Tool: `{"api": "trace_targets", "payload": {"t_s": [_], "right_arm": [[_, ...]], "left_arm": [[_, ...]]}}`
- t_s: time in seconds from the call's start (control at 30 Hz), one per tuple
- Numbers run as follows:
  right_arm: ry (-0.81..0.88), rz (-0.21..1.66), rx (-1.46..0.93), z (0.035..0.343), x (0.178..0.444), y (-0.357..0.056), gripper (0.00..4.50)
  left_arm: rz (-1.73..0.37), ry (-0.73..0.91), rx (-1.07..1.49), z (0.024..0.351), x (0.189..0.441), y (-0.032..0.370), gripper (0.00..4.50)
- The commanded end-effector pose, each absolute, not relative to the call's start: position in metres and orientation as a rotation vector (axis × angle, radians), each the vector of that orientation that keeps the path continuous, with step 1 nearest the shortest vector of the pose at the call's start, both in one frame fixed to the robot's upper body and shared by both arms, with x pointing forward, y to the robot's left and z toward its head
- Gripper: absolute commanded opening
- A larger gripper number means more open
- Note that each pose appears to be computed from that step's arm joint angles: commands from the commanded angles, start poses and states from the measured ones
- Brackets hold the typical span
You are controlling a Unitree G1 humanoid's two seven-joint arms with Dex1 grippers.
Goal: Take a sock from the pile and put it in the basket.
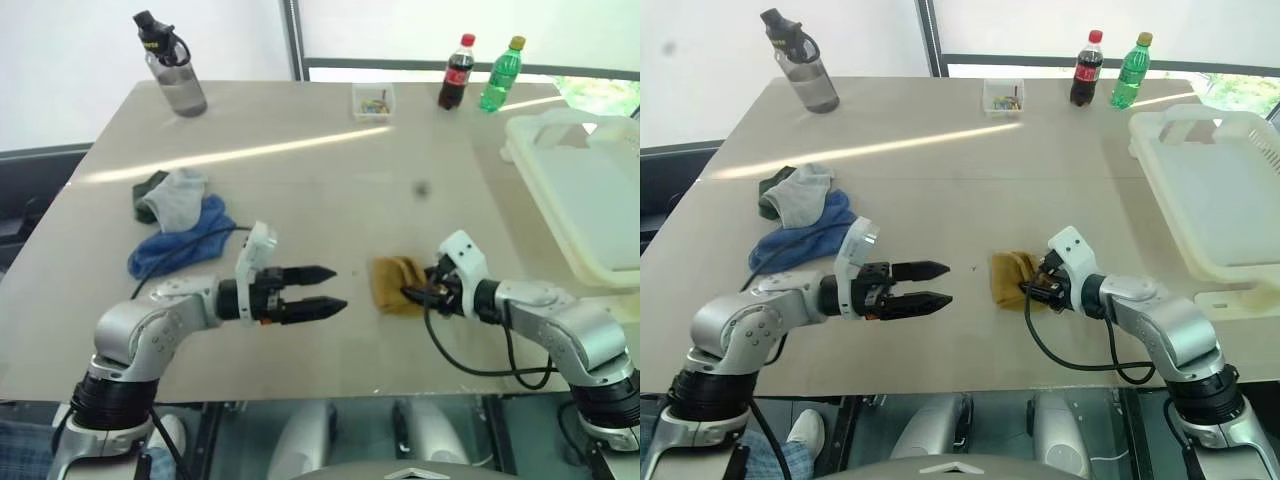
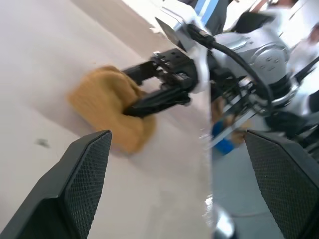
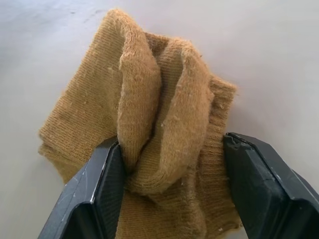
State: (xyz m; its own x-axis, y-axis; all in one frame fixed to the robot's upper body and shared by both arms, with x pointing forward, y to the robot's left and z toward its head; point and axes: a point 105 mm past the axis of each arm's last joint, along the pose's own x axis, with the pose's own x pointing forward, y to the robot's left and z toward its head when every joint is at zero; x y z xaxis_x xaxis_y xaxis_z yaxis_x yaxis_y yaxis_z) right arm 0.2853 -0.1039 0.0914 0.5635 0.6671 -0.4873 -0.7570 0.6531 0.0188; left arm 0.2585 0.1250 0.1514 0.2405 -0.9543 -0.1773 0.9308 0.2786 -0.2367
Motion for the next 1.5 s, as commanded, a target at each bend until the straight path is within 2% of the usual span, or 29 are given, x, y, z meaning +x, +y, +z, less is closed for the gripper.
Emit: {"api": "trace_targets", "payload": {"t_s": [0.03,0.23,0.33,0.37,0.4,0.43,0.6,0.63,0.8,0.97,1.13,1.23,1.5], "right_arm": [[0.471,0.933,-0.296,0.079,0.275,-0.097,3.12],[0.469,0.987,-0.415,0.065,0.269,-0.096,3.12],[0.506,0.975,-0.454,0.055,0.27,-0.103,3.12],[0.514,0.962,-0.459,0.053,0.271,-0.105,2.85],[0.525,0.952,-0.454,0.052,0.272,-0.107,2.4],[0.54,0.949,-0.446,0.05,0.271,-0.108,2.31],[0.566,0.952,-0.43,0.049,0.268,-0.11,0.25],[0.568,0.952,-0.429,0.049,0.268,-0.11,0.02],[0.553,0.956,-0.422,0.054,0.268,-0.11,0.02],[0.487,0.904,-0.352,0.084,0.28,-0.118,0.02],[0.423,0.789,-0.283,0.125,0.3,-0.142,0.02],[0.352,0.71,-0.164,0.16,0.316,-0.16,0.02],[0.161,0.342,0.091,0.243,0.361,-0.249,0.02]], "left_arm": [[-1.307,0.191,0.093,0.173,0.261,0.123,4.49],[-1.269,0.19,0.234,0.189,0.268,0.134,4.49],[-1.291,0.19,0.264,0.198,0.264,0.136,4.49],[-1.3,0.191,0.271,0.2,0.262,0.136,4.5],[-1.306,0.195,0.283,0.201,0.26,0.135,4.5],[-1.314,0.194,0.289,0.203,0.258,0.134,4.5],[-1.313,0.172,0.301,0.21,0.257,0.13,4.5],[-1.313,0.17,0.301,0.211,0.256,0.13,4.5],[-1.316,0.163,0.296,0.213,0.256,0.128,4.5],[-1.297,0.155,0.308,0.215,0.259,0.13,4.5],[-1.286,0.132,0.313,0.219,0.262,0.131,4.5],[-1.252,0.081,0.31,0.227,0.27,0.129,4.5],[-1.244,-0.01,0.292,0.243,0.278,0.119,4.5]]}}
